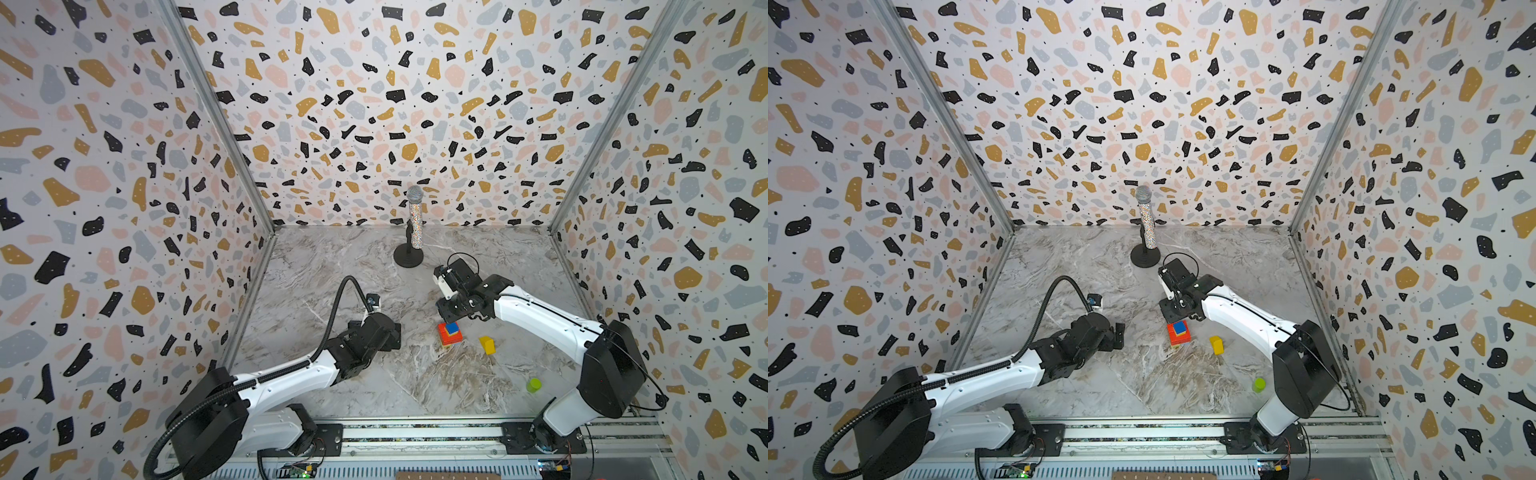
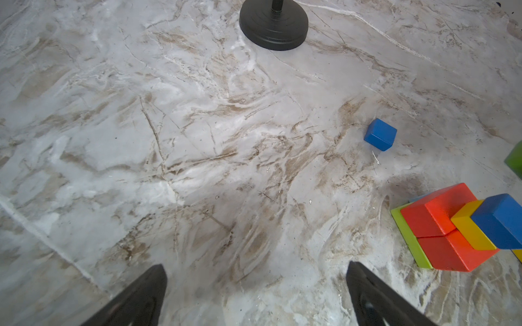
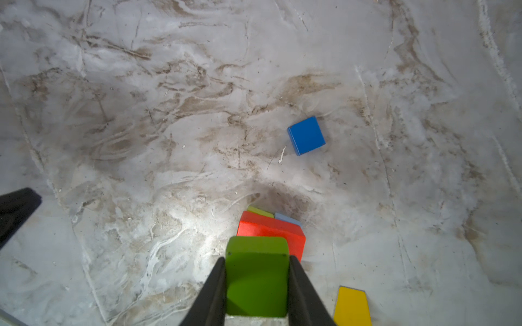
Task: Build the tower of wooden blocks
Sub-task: 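Lift the green cube and carry it over the stack with the right gripper, then lower the green cube onto the blue block with the right gripper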
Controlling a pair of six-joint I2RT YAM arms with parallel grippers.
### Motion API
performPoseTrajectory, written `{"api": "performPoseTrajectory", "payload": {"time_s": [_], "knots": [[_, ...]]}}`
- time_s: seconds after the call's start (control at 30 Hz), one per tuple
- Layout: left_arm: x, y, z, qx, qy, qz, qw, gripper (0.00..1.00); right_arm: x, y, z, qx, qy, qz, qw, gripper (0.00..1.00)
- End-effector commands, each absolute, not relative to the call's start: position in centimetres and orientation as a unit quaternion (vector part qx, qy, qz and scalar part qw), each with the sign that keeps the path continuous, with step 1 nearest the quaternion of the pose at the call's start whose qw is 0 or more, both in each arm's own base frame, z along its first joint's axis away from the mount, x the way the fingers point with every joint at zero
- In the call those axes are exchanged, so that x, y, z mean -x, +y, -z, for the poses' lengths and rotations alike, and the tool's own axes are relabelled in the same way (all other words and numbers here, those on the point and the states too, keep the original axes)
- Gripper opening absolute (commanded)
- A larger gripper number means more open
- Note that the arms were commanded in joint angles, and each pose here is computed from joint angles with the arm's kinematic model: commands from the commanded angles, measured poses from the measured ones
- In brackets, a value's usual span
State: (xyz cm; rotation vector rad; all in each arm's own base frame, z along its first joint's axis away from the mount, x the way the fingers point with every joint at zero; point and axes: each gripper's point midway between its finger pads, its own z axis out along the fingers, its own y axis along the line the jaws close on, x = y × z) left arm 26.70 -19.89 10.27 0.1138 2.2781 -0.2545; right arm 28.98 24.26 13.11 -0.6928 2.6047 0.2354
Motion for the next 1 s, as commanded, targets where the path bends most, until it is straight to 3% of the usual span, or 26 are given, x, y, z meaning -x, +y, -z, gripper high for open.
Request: {"api": "performPoseTrajectory", "payload": {"time_s": [0.0, 0.97], "knots": [[-27.4, -21.0, -11.8, -0.038, 0.895, 0.121, 0.428, 1.0, -27.9, 23.2, -13.9, 0.247, 0.942, -0.077, 0.215, 0.31], [-27.1, -21.5, -10.6, -0.04, 0.9, 0.124, 0.417, 1.0, -26.7, 22.2, -11.4, 0.252, 0.947, -0.063, 0.191, 0.34]]}}
